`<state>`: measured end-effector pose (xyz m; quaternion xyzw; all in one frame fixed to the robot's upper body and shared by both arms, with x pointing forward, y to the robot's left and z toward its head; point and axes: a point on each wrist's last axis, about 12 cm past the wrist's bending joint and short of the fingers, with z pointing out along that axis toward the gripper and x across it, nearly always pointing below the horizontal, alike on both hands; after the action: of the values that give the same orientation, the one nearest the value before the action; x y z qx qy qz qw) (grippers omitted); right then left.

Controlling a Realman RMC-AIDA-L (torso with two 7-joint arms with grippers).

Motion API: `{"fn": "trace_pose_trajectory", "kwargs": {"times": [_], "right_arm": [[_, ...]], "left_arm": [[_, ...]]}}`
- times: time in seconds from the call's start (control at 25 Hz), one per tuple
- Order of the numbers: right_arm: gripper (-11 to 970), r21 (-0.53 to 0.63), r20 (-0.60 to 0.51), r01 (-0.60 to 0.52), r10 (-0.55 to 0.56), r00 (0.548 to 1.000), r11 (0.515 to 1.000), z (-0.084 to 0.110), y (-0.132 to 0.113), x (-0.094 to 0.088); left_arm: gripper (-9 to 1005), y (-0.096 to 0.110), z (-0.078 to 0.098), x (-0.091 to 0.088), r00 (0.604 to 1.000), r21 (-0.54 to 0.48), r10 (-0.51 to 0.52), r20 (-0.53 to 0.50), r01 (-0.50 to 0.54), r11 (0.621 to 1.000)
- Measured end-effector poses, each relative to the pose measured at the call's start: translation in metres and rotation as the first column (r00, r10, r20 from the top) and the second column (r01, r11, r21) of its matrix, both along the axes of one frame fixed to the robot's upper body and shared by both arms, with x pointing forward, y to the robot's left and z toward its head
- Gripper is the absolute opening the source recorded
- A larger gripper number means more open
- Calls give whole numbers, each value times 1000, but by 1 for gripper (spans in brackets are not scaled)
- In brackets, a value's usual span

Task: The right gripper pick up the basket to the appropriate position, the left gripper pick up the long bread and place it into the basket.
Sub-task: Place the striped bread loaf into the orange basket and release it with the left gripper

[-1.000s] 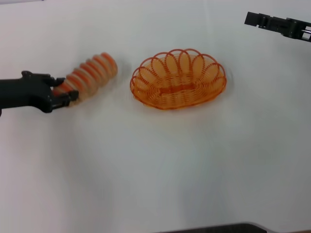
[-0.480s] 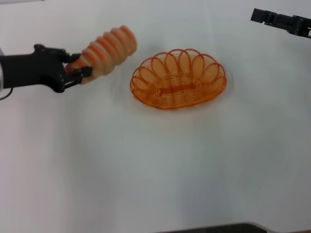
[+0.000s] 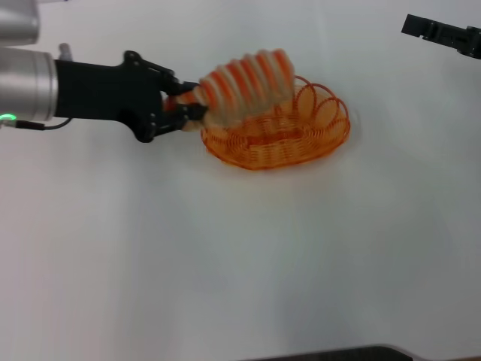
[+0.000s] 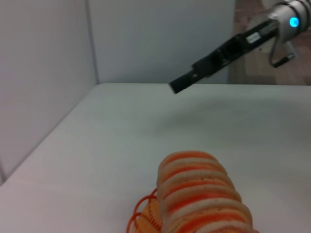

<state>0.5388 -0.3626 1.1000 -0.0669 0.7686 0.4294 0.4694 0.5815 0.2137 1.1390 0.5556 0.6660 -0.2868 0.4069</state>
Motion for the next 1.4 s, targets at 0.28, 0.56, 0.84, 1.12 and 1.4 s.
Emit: {"fn": "trace_pose_trajectory", "kwargs": {"times": [0.28,0.56,0.84,1.12,1.4], "right_arm": [[915,3,1,2,-2,1000,1000,-1,-2,-3],[915,5,1,-10,10,1000,1000,0,-1,-3],[915,7,1,-18,18,1000,1000,0,0,-4],[915,6,4,-24,24,1000,1000,1,1,-3],[915,2,4,-28,28,1000,1000,1,2,-2]], "left_arm": [[244,-27,4,4,997,22,-82,3,82,996],[221,-52,-4,8,994,62,-111,8,110,992],[211,-66,-11,13,994,92,-107,5,106,990],[204,-77,-18,15,994,121,-105,6,104,987],[198,-78,-19,14,995,119,-104,5,103,988]]}}
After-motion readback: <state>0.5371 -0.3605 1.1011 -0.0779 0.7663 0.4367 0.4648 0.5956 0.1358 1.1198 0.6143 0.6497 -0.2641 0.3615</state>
